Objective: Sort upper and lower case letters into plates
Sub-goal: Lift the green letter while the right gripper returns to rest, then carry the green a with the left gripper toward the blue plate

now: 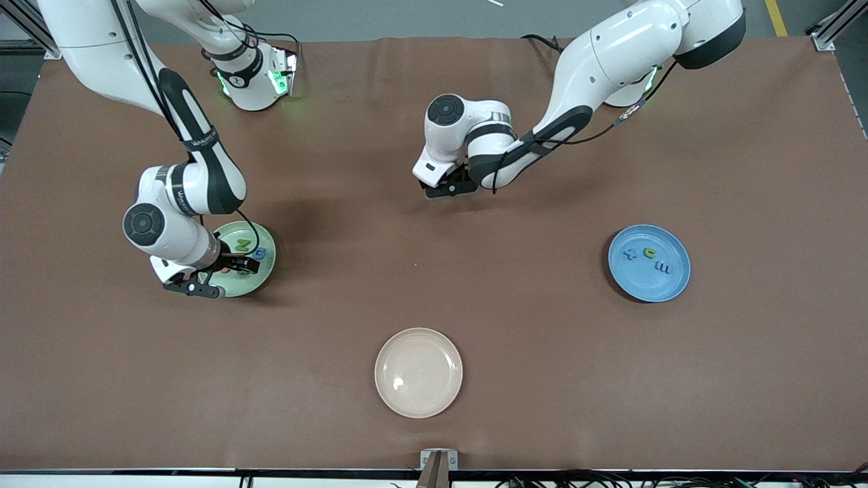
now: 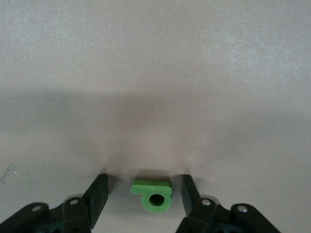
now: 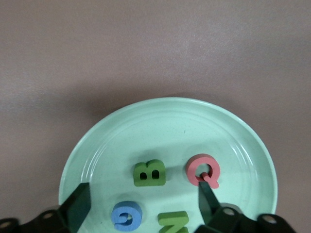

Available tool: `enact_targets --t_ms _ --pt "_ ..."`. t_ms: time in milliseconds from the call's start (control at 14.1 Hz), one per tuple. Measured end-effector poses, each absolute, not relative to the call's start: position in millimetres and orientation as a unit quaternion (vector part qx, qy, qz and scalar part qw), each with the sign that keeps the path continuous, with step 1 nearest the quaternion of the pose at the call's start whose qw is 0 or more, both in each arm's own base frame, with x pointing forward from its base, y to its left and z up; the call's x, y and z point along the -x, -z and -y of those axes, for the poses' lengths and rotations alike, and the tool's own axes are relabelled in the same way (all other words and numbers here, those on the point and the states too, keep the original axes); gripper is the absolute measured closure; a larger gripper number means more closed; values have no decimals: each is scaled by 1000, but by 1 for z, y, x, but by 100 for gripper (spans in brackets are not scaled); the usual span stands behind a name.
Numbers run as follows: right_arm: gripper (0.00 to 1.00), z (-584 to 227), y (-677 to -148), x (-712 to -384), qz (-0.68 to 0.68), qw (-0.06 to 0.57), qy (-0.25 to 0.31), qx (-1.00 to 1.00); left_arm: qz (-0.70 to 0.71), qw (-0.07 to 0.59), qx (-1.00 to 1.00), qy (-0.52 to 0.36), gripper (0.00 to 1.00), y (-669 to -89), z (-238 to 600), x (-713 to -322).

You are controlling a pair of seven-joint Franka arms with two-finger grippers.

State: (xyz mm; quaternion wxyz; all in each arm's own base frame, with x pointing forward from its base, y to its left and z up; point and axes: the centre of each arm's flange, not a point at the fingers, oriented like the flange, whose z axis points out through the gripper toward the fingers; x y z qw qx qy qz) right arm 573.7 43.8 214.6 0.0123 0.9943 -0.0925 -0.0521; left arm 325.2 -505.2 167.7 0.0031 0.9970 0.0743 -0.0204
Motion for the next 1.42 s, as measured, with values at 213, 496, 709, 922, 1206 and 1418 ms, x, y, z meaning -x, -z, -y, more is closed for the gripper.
enact_targets --t_ms 213,496,709,922,1206,1418 --pt "0 -45 -254 -588 92 20 100 -991 -75 5 -997 20 39 -169 506 -326" --pt "0 -36 -341 -605 91 26 142 -985 -75 6 -997 18 51 -170 506 -327" --pt "0 -6 -416 -627 76 17 132 -988 -75 7 -997 18 59 -171 507 -327" --pt "0 28 -456 -638 88 9 102 -991 -75 8 -997 15 63 -173 507 -328" --pt "0 29 -467 -640 88 9 104 -991 -75 8 -997 15 63 -173 507 -328" --pt "0 29 -492 -639 86 17 107 -990 -77 5 -997 9 63 -176 506 -332"
